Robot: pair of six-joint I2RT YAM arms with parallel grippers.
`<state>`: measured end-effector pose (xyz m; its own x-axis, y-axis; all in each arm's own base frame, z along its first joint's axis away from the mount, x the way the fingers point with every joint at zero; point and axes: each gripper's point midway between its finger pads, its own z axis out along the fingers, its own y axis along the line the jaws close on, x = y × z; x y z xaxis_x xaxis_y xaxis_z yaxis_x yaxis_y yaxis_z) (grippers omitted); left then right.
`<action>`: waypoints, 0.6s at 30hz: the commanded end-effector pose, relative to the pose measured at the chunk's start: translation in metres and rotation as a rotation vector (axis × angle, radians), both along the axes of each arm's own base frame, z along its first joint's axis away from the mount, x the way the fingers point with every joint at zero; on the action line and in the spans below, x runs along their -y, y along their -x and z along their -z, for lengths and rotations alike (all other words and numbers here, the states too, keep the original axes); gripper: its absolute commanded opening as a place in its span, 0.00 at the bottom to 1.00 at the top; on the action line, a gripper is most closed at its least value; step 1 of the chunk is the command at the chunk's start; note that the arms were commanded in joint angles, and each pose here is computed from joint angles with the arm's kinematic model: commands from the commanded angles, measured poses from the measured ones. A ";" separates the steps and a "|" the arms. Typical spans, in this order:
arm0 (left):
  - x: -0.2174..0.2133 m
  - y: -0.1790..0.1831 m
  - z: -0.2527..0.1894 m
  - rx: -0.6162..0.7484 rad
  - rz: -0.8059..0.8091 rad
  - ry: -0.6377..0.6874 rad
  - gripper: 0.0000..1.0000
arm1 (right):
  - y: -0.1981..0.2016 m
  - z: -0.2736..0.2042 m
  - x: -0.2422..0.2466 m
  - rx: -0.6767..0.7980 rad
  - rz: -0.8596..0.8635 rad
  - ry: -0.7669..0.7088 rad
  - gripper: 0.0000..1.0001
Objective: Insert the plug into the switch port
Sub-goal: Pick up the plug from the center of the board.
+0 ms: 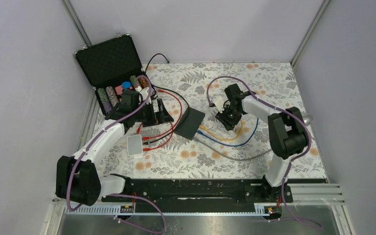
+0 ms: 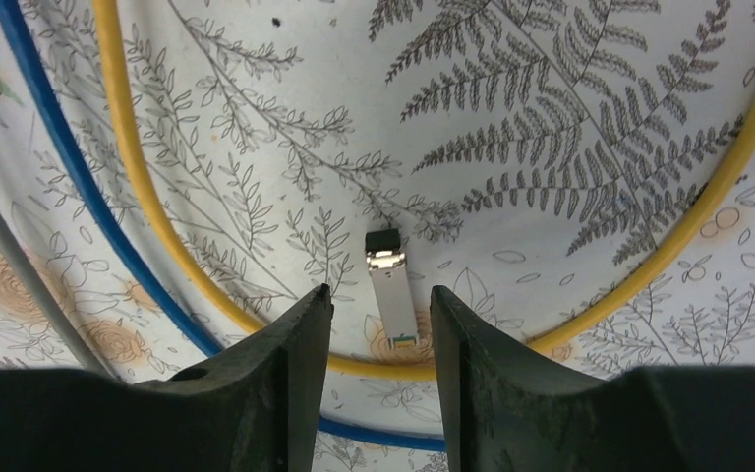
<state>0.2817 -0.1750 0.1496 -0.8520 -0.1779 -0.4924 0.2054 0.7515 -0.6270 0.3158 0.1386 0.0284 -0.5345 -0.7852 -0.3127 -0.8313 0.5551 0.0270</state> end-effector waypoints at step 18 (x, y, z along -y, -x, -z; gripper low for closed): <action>0.008 -0.007 -0.023 0.112 0.056 0.042 0.91 | -0.024 0.003 0.013 -0.017 0.028 0.116 0.45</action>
